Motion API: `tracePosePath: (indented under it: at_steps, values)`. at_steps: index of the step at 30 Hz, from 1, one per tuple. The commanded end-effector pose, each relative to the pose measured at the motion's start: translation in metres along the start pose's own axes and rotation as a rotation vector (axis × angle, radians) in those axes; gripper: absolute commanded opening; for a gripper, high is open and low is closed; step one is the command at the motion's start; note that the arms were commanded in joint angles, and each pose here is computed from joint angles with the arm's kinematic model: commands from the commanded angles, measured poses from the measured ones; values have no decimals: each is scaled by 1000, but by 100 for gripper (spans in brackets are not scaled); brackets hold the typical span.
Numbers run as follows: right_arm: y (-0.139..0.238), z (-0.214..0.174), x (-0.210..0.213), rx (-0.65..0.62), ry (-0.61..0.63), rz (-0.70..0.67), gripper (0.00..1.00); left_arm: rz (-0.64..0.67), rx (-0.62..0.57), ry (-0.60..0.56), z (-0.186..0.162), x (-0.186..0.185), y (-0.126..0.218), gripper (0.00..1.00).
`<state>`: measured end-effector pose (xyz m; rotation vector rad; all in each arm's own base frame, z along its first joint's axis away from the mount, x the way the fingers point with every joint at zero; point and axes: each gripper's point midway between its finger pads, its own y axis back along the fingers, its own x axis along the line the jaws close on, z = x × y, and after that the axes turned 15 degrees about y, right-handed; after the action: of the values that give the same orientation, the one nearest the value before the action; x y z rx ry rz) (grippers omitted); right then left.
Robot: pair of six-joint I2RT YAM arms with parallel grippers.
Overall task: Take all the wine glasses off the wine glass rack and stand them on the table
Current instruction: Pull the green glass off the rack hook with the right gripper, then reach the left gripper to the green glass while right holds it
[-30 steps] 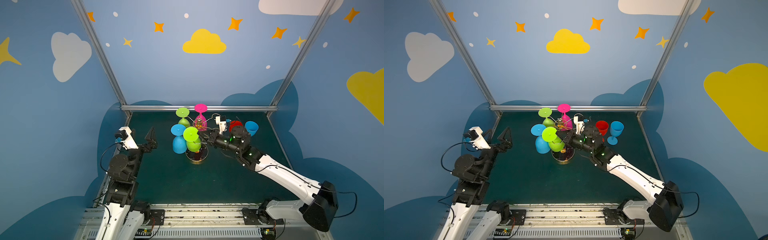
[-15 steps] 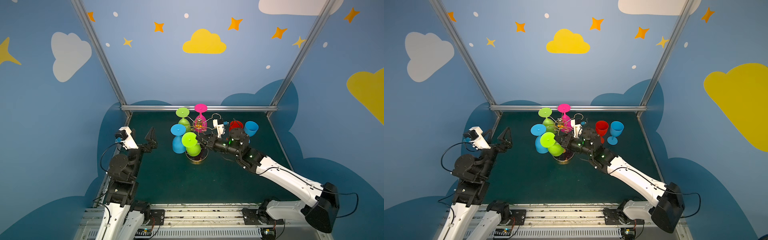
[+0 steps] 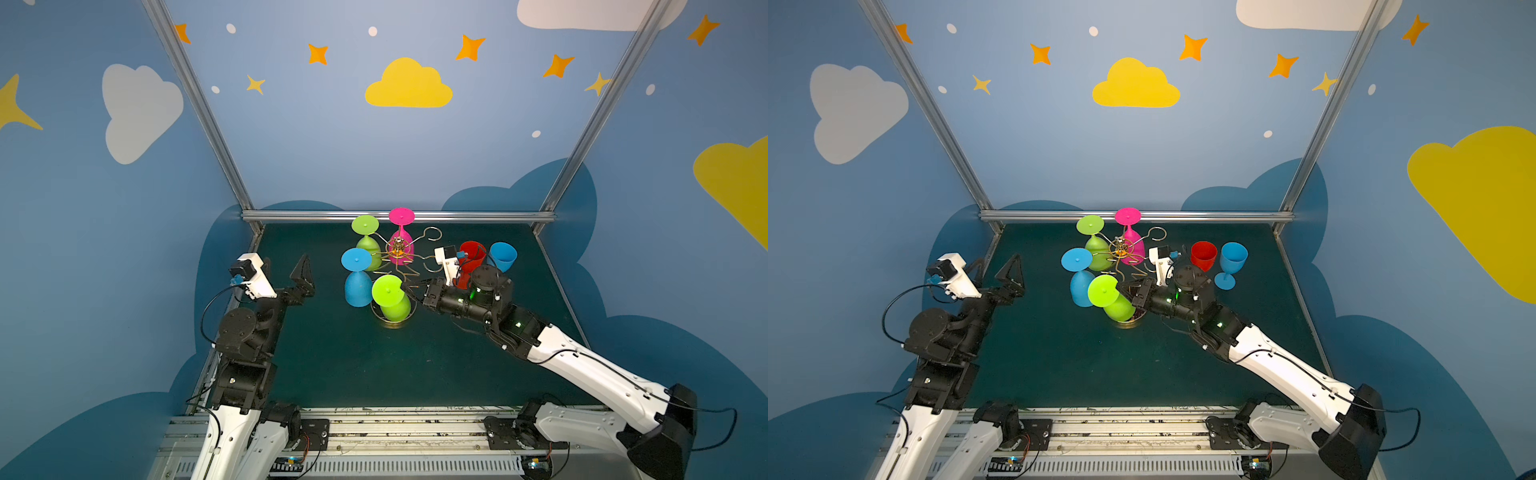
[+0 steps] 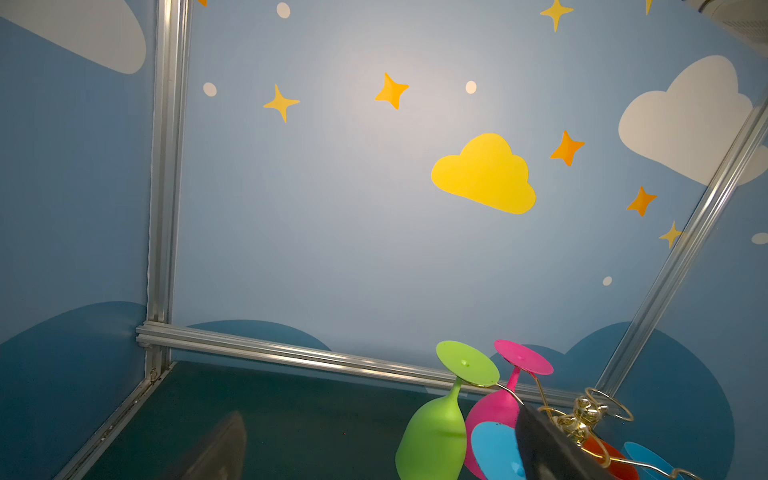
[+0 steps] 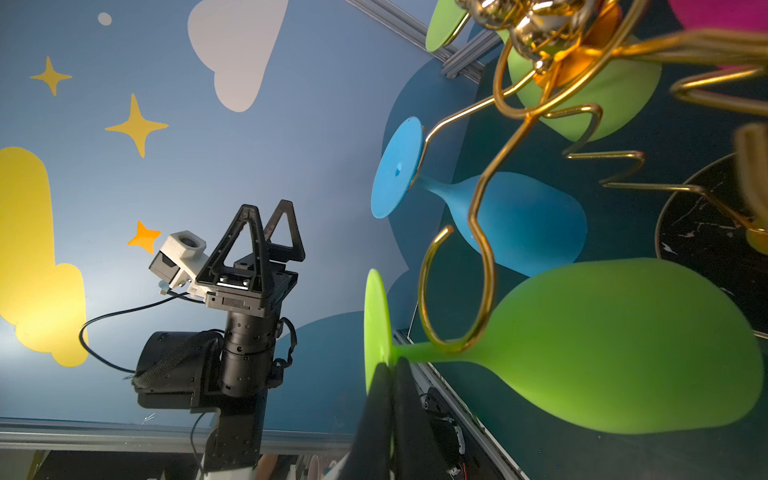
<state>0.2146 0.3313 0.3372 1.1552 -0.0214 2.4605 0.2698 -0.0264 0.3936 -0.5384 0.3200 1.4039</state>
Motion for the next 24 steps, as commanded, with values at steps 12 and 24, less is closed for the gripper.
tracePosePath:
  at_steps: [12, 24]
  values:
    - [51, 3, 8, -68, 85, -30, 0, -133, 143, 72, 2, -39, 5, 99]
    - [84, 24, 32, -102, 185, -23, 0, -674, 697, 310, -12, -159, 25, 81]
